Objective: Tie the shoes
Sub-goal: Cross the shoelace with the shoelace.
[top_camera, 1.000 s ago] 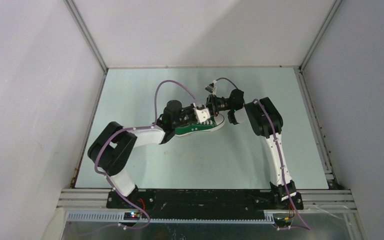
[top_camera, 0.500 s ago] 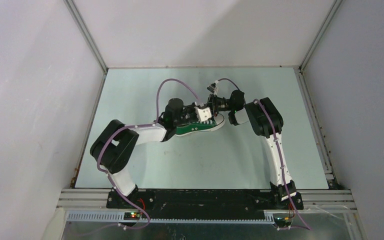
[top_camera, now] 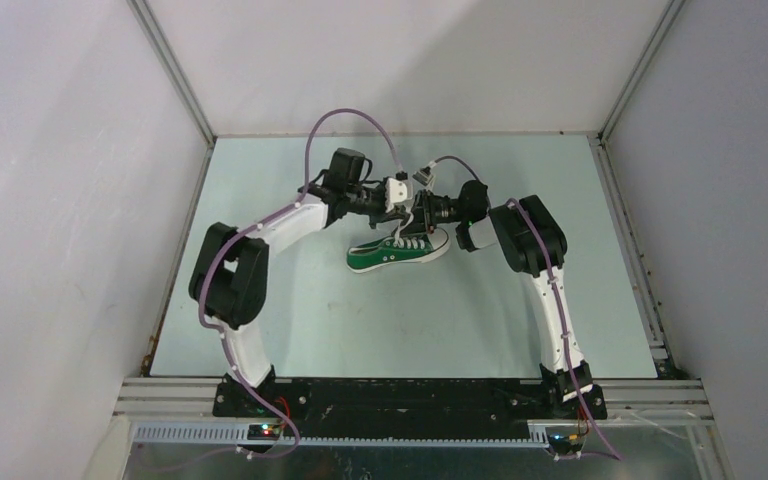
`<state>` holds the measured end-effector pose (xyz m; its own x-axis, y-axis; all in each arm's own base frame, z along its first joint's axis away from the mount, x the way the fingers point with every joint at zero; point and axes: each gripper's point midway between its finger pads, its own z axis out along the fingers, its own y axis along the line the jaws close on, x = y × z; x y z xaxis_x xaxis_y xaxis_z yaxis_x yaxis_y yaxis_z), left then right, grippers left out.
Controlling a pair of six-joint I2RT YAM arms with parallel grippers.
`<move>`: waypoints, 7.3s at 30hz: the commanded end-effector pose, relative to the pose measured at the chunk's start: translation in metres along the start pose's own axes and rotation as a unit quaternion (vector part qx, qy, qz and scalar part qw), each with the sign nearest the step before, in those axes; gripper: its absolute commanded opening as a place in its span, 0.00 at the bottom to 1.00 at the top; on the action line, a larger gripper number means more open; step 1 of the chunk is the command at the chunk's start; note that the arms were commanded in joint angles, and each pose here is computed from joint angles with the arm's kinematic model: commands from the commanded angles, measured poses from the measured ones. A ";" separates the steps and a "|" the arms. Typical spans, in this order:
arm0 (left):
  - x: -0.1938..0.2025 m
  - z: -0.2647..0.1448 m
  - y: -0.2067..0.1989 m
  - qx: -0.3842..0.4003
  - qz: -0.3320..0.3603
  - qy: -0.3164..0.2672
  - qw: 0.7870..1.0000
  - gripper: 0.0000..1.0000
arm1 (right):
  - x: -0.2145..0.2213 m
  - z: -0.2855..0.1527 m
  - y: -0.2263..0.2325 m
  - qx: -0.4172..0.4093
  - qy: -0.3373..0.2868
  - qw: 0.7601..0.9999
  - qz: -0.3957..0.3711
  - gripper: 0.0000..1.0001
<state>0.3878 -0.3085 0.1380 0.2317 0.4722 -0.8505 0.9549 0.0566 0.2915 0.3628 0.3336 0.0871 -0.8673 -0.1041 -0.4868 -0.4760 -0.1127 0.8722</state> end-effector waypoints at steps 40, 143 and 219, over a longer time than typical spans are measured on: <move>-0.005 -0.045 -0.054 -0.019 -0.005 0.111 0.994 0.00 | -0.077 -0.097 0.002 0.386 -0.038 0.919 -0.068 1.00; 0.007 -0.044 -0.062 0.037 -0.433 0.013 0.901 0.04 | 0.002 0.006 0.145 0.205 0.152 0.921 -0.294 0.00; -0.002 -0.046 -0.078 0.116 -0.577 0.001 0.809 0.00 | 0.032 0.012 0.045 0.282 0.360 0.590 -0.666 0.13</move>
<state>0.3036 -0.2735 0.1292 -0.8365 0.2241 -0.5000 0.5477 0.3170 -0.7743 0.3027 0.3377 0.0922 0.5095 -0.7089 -0.4876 -0.8376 -0.2789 -0.4697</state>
